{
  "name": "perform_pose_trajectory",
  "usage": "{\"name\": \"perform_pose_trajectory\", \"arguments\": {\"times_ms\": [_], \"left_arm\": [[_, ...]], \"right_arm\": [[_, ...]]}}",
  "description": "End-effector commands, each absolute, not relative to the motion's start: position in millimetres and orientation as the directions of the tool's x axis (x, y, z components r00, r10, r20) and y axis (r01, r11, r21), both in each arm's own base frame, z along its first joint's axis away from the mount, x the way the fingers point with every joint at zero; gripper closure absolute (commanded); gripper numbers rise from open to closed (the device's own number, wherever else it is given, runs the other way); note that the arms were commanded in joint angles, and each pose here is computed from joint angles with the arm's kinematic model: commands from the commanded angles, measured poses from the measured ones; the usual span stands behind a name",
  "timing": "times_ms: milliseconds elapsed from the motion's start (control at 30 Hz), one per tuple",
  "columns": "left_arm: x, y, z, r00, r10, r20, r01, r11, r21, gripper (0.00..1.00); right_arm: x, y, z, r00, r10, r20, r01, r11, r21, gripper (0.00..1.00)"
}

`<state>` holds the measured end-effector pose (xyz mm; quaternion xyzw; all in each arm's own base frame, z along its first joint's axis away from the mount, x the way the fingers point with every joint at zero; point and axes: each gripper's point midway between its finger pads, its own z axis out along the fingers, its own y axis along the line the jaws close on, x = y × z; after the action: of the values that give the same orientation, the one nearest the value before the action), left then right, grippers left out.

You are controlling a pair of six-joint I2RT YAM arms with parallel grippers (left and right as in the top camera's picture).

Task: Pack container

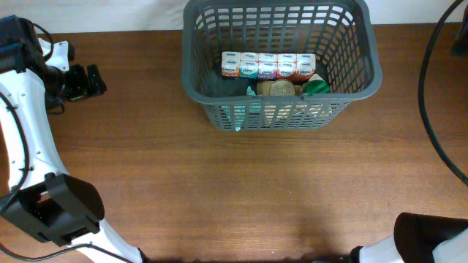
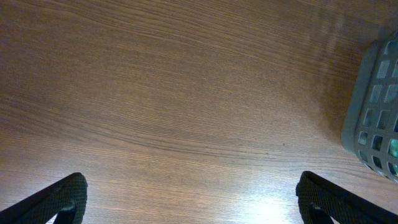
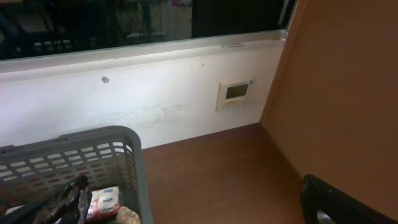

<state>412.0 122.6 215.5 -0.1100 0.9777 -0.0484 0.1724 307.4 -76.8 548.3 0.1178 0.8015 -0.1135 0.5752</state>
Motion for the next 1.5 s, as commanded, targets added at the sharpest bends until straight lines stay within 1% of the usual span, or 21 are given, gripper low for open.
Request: {"name": "perform_pose_trajectory", "arguments": {"times_ms": [0, 100, 167, 333, 400, 500, 533, 567, 600, 633, 667, 700, 767, 833, 867, 900, 1033, 1067, 1233, 1300, 1467], "left_arm": [[412.1, 122.1, 213.0, -0.916, -0.245, -0.319, -0.207, 0.967, -0.147, 0.01], [412.1, 122.1, 213.0, -0.916, -0.245, -0.319, -0.207, 0.967, -0.147, 0.01], [412.1, 122.1, 213.0, -0.916, -0.245, -0.319, -0.207, 0.967, -0.147, 0.01], [412.1, 122.1, 213.0, -0.916, -0.245, -0.319, -0.207, 0.967, -0.147, 0.01], [412.1, 122.1, 213.0, -0.916, -0.245, -0.319, -0.207, 0.967, -0.147, 0.01], [412.1, 122.1, 213.0, -0.916, -0.245, -0.319, -0.207, 0.967, -0.147, 0.01], [412.1, 122.1, 213.0, -0.916, -0.245, -0.319, -0.207, 0.967, -0.147, 0.01], [412.1, 122.1, 213.0, -0.916, -0.245, -0.319, -0.207, 0.967, -0.147, 0.01], [412.1, 122.1, 213.0, -0.916, -0.245, -0.319, -0.207, 0.967, -0.147, 0.01], [412.1, 122.1, 213.0, -0.916, -0.245, -0.319, -0.207, 0.967, -0.147, 0.01], [412.1, 122.1, 213.0, -0.916, -0.245, -0.319, -0.207, 0.967, -0.147, 0.01], [412.1, 122.1, 213.0, -0.916, -0.245, -0.319, -0.207, 0.967, -0.147, 0.01], [412.1, 122.1, 213.0, -0.916, -0.245, -0.319, -0.207, 0.967, -0.147, 0.01], [412.1, 122.1, 213.0, -0.916, -0.245, -0.319, -0.207, 0.967, -0.147, 0.01], [412.1, 122.1, 213.0, -0.916, -0.245, -0.319, -0.207, 0.967, -0.147, 0.01], [412.1, 122.1, 213.0, -0.916, -0.245, -0.319, -0.207, 0.967, -0.147, 0.01], [412.1, 122.1, 213.0, -0.916, -0.245, -0.319, -0.207, 0.967, -0.147, 0.01], [412.1, 122.1, 213.0, -0.916, -0.245, -0.319, -0.207, 0.967, -0.147, 0.01], [412.1, 122.1, 213.0, -0.916, -0.245, -0.319, -0.207, 0.967, -0.147, 0.01], [412.1, 122.1, 213.0, -0.916, -0.245, -0.319, -0.207, 0.967, -0.147, 0.01], [412.1, 122.1, 213.0, -0.916, -0.245, -0.319, -0.207, 0.967, -0.147, 0.01]], "right_arm": [[304.4, -81.8, 550.1, -0.306, 0.054, -0.950, 0.340, 0.939, -0.056, 0.01], [304.9, -82.2, 548.7, -0.311, 0.055, -0.949, 0.341, 0.938, -0.057, 0.01], [292.4, -81.8, 548.4, -0.319, 0.056, -0.946, 0.349, 0.935, -0.062, 0.01], [227.8, -81.8, 567.7, -0.227, 0.057, -0.972, 0.386, 0.922, -0.036, 0.01], [205.5, -76.8, 571.0, -0.159, 0.042, -0.986, 0.387, 0.922, -0.023, 0.01], [183.7, -69.0, 551.8, -0.067, 0.022, -0.998, 0.372, 0.928, -0.004, 0.01], [177.6, -66.0, 537.2, -0.038, 0.016, -0.999, 0.363, 0.932, 0.002, 0.01], [171.2, -59.0, 504.3, -0.009, 0.010, -1.000, 0.332, 0.943, 0.007, 0.01], [169.8, -54.7, 484.4, -0.007, 0.010, -1.000, 0.310, 0.951, 0.007, 0.01], [170.9, -49.3, 454.2, -0.020, 0.012, -1.000, 0.280, 0.960, 0.006, 0.01], [174.3, -38.2, 404.6, -0.063, 0.019, -0.998, 0.216, 0.976, 0.005, 0.01], [175.5, -35.1, 389.9, -0.081, 0.022, -0.996, 0.198, 0.980, 0.005, 0.01], [182.4, -25.4, 312.0, -0.186, 0.032, -0.982, 0.140, 0.990, 0.006, 0.01], [187.4, -23.3, 263.1, -0.255, 0.037, -0.966, 0.126, 0.992, 0.005, 0.01], [192.2, -23.1, 236.2, -0.279, 0.039, -0.960, 0.122, 0.992, 0.005, 0.01], [198.0, -23.6, 219.2, -0.283, 0.039, -0.958, 0.121, 0.993, 0.005, 0.01], [211.4, -22.6, 180.8, -0.283, 0.039, -0.958, 0.108, 0.994, 0.009, 0.01], [213.7, -22.9, 164.6, -0.298, 0.041, -0.954, 0.108, 0.994, 0.009, 0.01], [215.3, -23.2, 123.1, -0.367, 0.048, -0.929, 0.109, 0.994, 0.009, 0.01], [215.4, -23.3, 112.9, -0.385, 0.050, -0.921, 0.110, 0.994, 0.008, 0.01], [216.0, -23.5, 114.3, -0.379, 0.050, -0.924, 0.110, 0.994, 0.008, 0.01]]}}
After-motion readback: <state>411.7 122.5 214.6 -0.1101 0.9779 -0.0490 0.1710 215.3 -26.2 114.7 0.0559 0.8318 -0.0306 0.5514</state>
